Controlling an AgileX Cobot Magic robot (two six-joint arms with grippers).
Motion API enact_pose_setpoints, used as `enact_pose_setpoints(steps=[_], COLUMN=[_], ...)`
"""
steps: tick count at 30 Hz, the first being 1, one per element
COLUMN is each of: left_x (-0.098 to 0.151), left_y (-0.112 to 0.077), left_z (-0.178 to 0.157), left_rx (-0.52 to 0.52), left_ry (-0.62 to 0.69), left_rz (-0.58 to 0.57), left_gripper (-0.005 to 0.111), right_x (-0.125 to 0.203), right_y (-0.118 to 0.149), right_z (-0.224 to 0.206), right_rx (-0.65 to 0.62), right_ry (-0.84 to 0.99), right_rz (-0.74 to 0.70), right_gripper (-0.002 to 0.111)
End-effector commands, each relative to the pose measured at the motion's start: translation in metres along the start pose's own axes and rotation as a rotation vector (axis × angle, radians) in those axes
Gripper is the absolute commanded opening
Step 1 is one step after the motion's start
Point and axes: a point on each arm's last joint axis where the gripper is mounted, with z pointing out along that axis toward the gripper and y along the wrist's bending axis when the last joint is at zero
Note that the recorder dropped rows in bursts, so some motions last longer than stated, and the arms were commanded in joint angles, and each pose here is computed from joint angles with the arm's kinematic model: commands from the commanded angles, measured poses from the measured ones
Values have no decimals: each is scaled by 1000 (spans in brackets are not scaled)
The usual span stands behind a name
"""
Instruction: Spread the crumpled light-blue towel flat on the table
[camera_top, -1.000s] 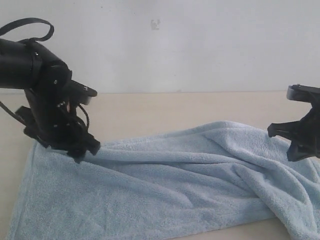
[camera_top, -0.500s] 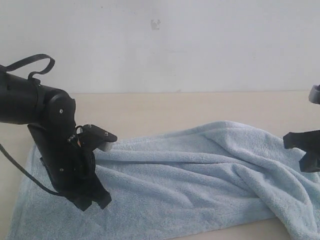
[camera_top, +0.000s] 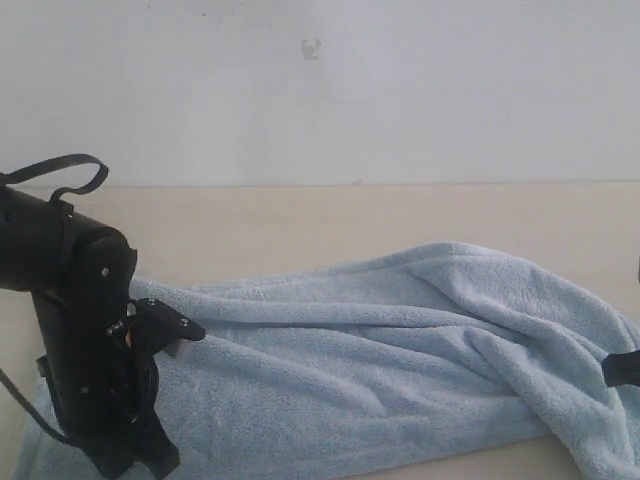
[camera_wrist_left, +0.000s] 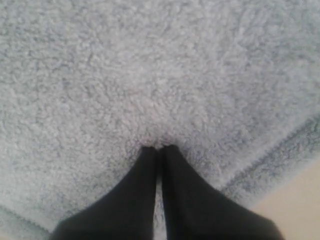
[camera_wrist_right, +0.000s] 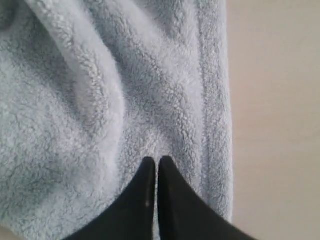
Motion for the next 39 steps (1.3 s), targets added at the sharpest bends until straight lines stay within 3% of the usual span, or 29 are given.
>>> enact_pose_setpoints(steps=[1,6,11,16,19,22,26,32,36,37,39], left_x=[-1,19,63,75,84,95,104,92,83,79,70], left_y=[-3,-7,-14,-14,-6,10,13,-14,-21,-21,-22], left_z=[8,34,63,18,-12,-27,-31,-25,-23,-27,-40], left_rx=[25,24,26,55,52,37,61,137,217,208,164], left_ry=[-123,-190,-189,-541,-644,-692,-664,-642,-622,-626,-623], left_rz=[-61,-118,-195,-387,-414,-506,-580,-481,-580,-535,-319], left_gripper=[4,4,4,4,4,4,4,4,4,4,4], right_x=[9,18,23,24,25,21,-8,-32,-32,-30,-26], right_y=[-1,-1,-4,-21,-32,-36,-30,-18,9,20,43], right_z=[10,39,57,56,51,44,18,-39,-63,-67,-73], right_rx=[13,17,51,253,410,453,340,148,-11,-50,-113], right_ry=[110,259,337,354,337,290,16,-335,-429,-436,-441], right_rz=[19,42,11,47,171,192,195,279,215,152,-2], right_gripper=[1,1,1,1,1,1,1,1,1,1,1])
